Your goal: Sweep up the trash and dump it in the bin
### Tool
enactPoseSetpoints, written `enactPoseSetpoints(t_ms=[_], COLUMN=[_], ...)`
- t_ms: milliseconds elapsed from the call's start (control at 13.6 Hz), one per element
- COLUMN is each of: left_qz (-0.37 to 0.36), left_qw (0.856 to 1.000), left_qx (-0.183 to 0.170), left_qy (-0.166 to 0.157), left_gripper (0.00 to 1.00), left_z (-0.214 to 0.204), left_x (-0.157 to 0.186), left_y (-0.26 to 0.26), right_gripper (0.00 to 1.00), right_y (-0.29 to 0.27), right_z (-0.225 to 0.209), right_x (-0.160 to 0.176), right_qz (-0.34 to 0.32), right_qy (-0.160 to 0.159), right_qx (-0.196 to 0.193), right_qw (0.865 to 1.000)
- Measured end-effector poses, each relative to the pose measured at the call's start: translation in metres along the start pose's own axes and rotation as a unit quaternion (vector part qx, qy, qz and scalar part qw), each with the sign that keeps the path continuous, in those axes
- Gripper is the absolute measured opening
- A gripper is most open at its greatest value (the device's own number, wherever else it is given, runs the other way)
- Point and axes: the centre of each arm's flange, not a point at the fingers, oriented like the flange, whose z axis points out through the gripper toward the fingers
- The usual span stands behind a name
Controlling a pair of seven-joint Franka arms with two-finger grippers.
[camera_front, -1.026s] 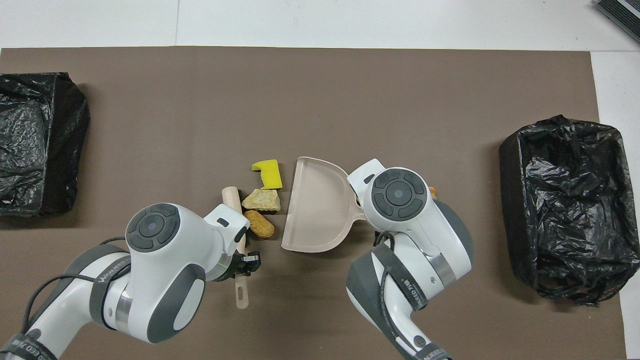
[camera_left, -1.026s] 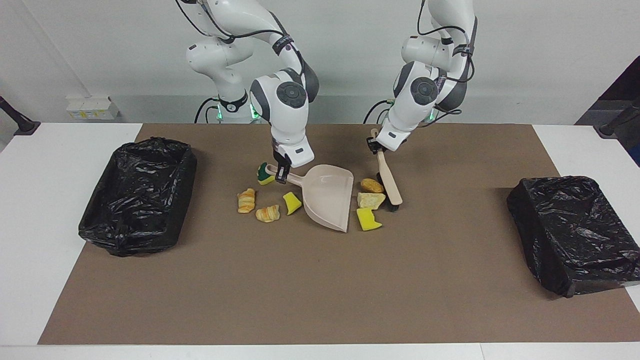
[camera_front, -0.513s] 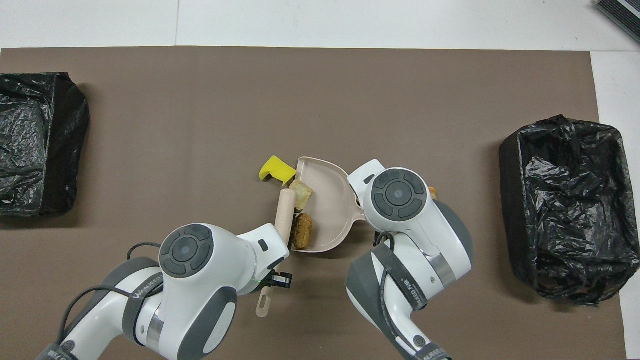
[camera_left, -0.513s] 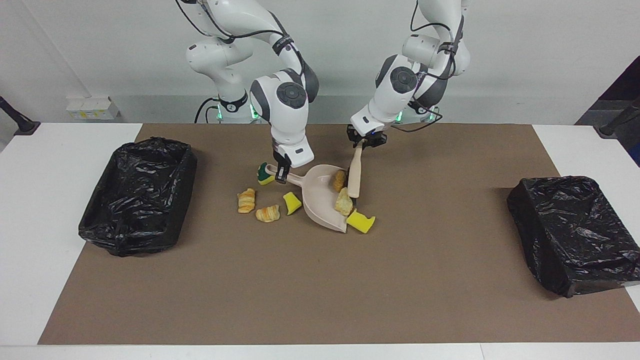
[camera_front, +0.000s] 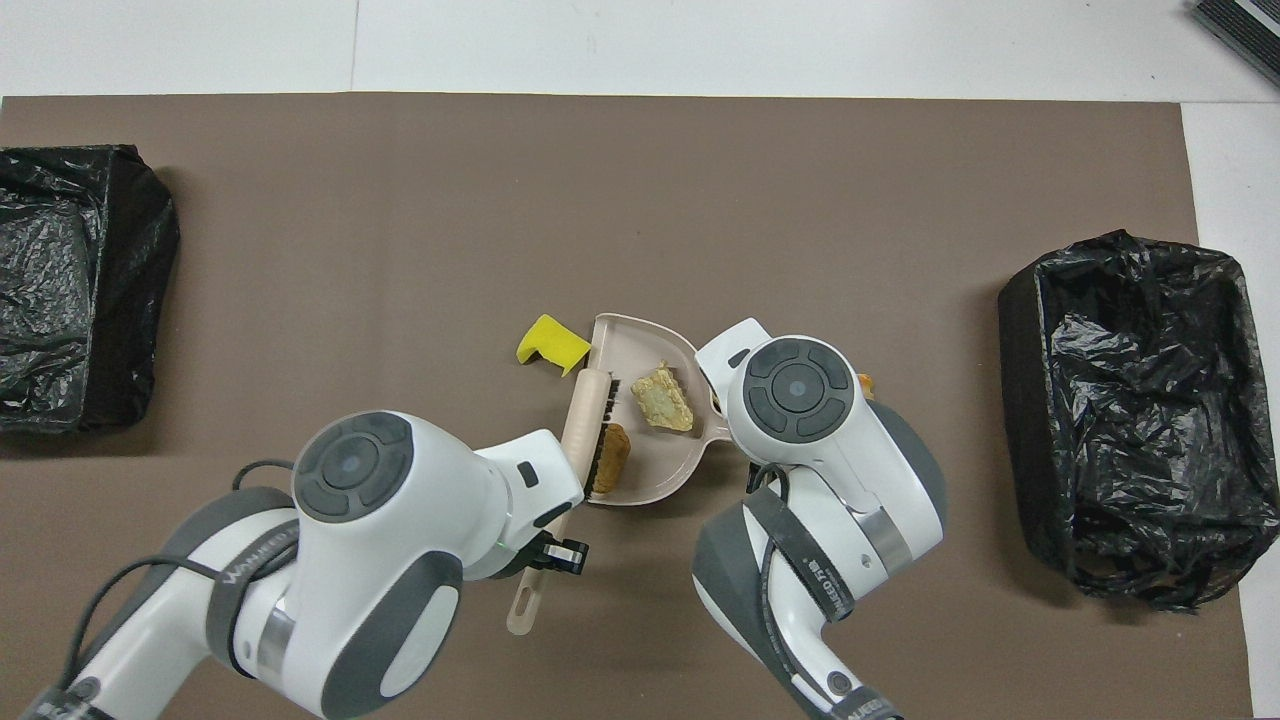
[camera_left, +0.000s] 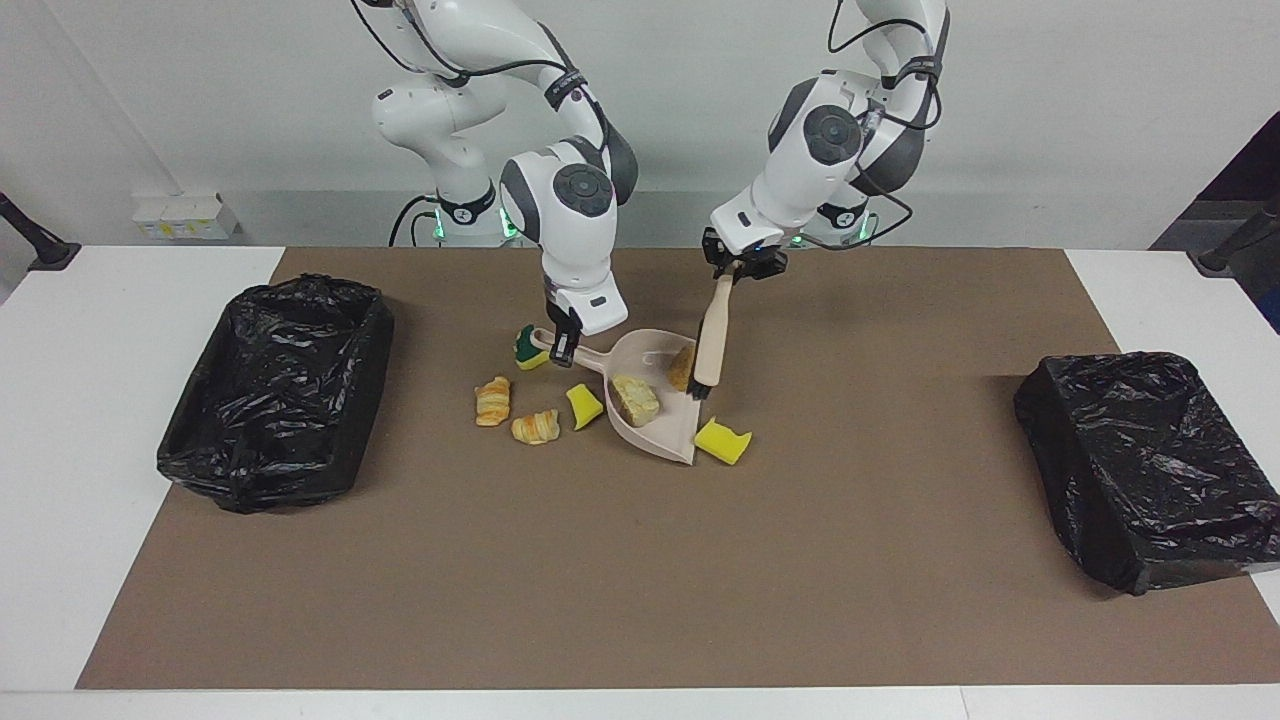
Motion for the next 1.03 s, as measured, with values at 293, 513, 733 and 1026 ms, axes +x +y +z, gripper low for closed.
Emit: enactPoseSetpoints(t_ms=[293,513,733,1026], left_qz=[-0.005,0.004,0.019,0.053], left_qw=[0.999,0.999,0.998,0.997], left_qx=[0.034,0.049,0.053,0.042], left_qy=[0.006,0.003,-0.015,-0.027], left_gripper=[0.27,0.27,0.27,0.27], left_z=[-0.006,0.028,0.071,0.087], left_x=[0.025,0.055,0.071,0.06], left_y=[-0.082,-0.106,-0.104,-0.056], right_gripper=[0.32,0.32,0.32,0.32], right_y=[0.0,0.0,0.0,-0.001], right_z=[0.0,0.0,0.0,0.001], right_x=[0.0,0.0,0.0,0.0], right_qz=[0.0,0.0,0.0,0.0], right_qy=[0.0,0.0,0.0,-0.001], right_qx=[0.0,0.0,0.0,0.001], right_qw=[1.0,1.0,1.0,1.0])
